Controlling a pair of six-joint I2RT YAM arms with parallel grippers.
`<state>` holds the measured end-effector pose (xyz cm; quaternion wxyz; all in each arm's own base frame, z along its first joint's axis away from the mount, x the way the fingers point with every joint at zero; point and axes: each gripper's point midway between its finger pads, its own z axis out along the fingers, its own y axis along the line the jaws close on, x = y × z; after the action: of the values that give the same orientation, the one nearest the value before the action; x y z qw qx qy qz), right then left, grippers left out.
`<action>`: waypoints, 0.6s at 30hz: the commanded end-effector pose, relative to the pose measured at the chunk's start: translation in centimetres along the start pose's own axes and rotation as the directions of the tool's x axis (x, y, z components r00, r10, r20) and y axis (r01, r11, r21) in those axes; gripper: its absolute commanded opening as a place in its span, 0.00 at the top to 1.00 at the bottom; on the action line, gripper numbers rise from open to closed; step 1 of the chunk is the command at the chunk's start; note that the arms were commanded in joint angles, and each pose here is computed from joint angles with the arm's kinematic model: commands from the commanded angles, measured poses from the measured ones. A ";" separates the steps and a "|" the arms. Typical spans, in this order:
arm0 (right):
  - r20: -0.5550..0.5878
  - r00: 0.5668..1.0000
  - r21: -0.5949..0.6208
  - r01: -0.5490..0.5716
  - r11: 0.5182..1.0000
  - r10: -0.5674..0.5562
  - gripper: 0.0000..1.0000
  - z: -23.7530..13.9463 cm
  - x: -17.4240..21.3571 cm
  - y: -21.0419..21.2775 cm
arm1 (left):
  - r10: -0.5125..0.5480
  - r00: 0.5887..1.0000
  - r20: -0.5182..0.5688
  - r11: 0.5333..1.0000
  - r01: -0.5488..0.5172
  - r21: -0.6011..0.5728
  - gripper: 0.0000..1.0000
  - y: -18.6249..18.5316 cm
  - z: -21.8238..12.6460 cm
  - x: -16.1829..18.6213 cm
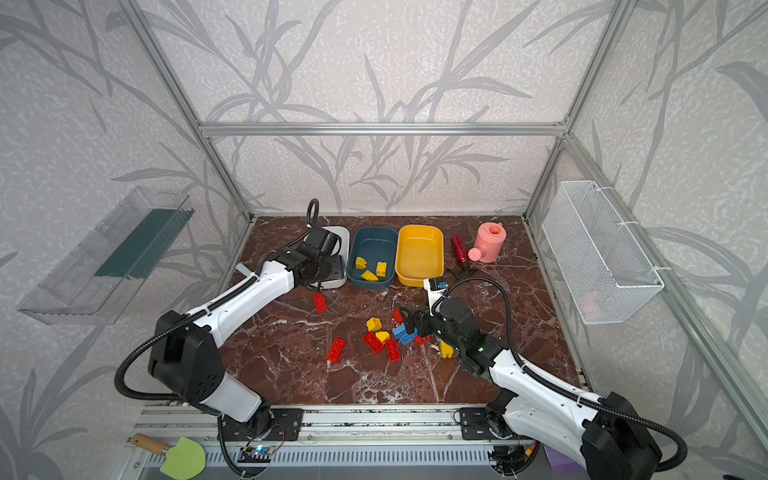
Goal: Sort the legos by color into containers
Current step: 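Grasp the blue brick, lift it into the white tub, open left gripper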
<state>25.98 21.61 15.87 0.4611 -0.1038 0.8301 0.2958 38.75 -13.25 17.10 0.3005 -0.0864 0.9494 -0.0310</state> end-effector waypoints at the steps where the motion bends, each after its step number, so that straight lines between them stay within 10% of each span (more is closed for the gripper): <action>1: 0.000 1.000 -0.008 -0.003 1.000 0.003 0.10 0.2 -0.2 0.3 | 0.006 1.000 -0.024 1.000 -0.007 -0.024 0.38 1.2 0.0 -1.6; 18: -0.063 0.998 0.013 0.003 1.000 -0.002 0.09 1.1 0.8 0.0 | -0.077 0.988 -0.130 0.991 0.062 -0.117 0.37 3.5 8.4 -3.0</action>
<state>26.13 21.76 14.03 0.4375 -0.1064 0.8475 0.2812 44.85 -9.28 10.02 0.2176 -0.1339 0.9668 0.0092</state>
